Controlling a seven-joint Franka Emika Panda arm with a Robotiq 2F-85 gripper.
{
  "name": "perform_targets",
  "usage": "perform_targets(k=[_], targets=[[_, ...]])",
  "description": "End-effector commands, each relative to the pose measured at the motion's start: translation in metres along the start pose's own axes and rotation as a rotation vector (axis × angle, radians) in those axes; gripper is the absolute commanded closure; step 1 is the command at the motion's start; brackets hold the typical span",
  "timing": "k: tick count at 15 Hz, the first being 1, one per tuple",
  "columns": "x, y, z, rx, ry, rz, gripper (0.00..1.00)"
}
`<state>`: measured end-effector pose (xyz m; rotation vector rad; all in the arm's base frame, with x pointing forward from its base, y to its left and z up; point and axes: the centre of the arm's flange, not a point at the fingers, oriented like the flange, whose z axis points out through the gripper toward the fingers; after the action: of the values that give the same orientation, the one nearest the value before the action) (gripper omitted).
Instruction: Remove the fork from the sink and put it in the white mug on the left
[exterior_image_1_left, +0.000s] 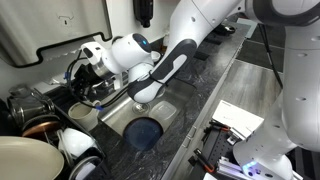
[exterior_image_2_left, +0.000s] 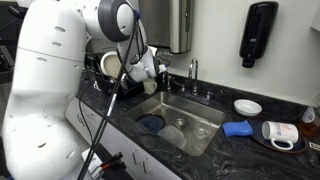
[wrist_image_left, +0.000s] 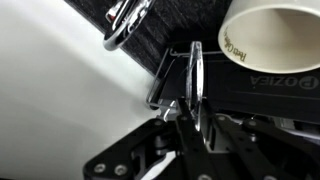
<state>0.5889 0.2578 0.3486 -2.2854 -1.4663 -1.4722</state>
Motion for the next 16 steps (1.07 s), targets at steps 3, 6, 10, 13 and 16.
perform_targets(k=[3, 6, 10, 13, 16], targets=[[0.01, -0.001, 0.014, 0.034, 0.032, 0.017, 0.96], [0.024, -0.016, 0.009, 0.046, 0.017, 0.046, 0.96], [0.031, -0.032, 0.008, 0.064, 0.005, 0.099, 0.96], [0.025, -0.037, 0.016, 0.09, -0.035, 0.144, 0.96], [0.019, -0.039, 0.02, 0.111, -0.084, 0.185, 0.6]])
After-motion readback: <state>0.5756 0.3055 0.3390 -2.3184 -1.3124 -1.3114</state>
